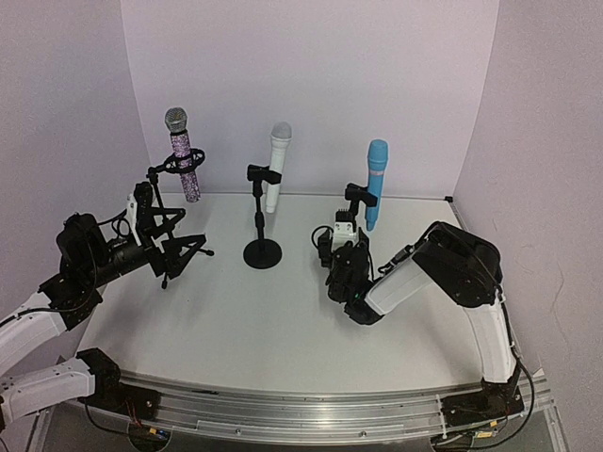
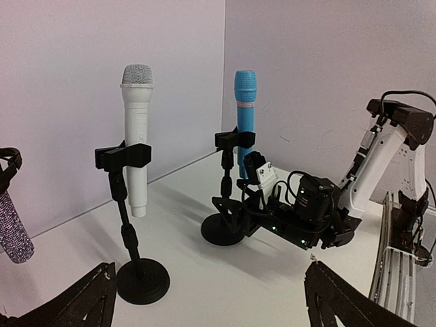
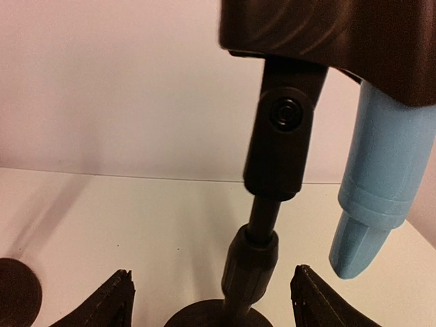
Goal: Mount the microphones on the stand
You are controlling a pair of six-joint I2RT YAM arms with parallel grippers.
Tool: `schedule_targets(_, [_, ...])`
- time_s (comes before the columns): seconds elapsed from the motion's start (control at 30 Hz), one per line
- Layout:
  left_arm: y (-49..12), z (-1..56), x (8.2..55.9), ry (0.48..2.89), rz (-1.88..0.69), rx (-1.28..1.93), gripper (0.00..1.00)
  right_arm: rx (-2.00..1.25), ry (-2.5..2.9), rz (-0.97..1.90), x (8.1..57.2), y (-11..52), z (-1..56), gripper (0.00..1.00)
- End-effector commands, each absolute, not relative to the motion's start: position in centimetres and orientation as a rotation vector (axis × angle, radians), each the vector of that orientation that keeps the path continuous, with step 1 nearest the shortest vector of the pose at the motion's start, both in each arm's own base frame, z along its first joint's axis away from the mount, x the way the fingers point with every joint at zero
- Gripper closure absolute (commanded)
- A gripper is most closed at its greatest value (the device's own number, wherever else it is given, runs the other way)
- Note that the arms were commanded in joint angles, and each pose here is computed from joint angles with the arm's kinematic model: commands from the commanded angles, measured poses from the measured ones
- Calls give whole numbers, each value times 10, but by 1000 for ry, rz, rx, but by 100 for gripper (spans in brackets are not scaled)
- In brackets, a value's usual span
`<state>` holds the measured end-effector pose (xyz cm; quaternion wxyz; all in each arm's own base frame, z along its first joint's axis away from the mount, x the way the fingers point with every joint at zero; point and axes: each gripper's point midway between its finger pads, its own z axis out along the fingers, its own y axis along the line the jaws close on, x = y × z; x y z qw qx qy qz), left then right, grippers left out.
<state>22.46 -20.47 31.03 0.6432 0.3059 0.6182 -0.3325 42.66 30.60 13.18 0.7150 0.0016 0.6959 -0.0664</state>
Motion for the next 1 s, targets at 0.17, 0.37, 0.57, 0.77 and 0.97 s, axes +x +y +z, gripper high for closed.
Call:
schedule_targets(0.17, [-191,290,232,1437,-694,653,4,-85,1549,-32,356,335,150,10])
schedule_targets(0.37, [-175,246,242,1565,-642,605,4,-293,1808,195,293,348,104,12])
schedule_targets(0.57, [-142,221,259,1643,-560,476,4,-413,2208,60,253,297,62,12])
schedule_targets(0.77, [-96,200,273,1701,-481,273,0,-175,2436,44,233,211,58,12])
schedule_targets(0.97, [-71,183,277,1764,-336,293,0,57,2474,100,249,144,84,11])
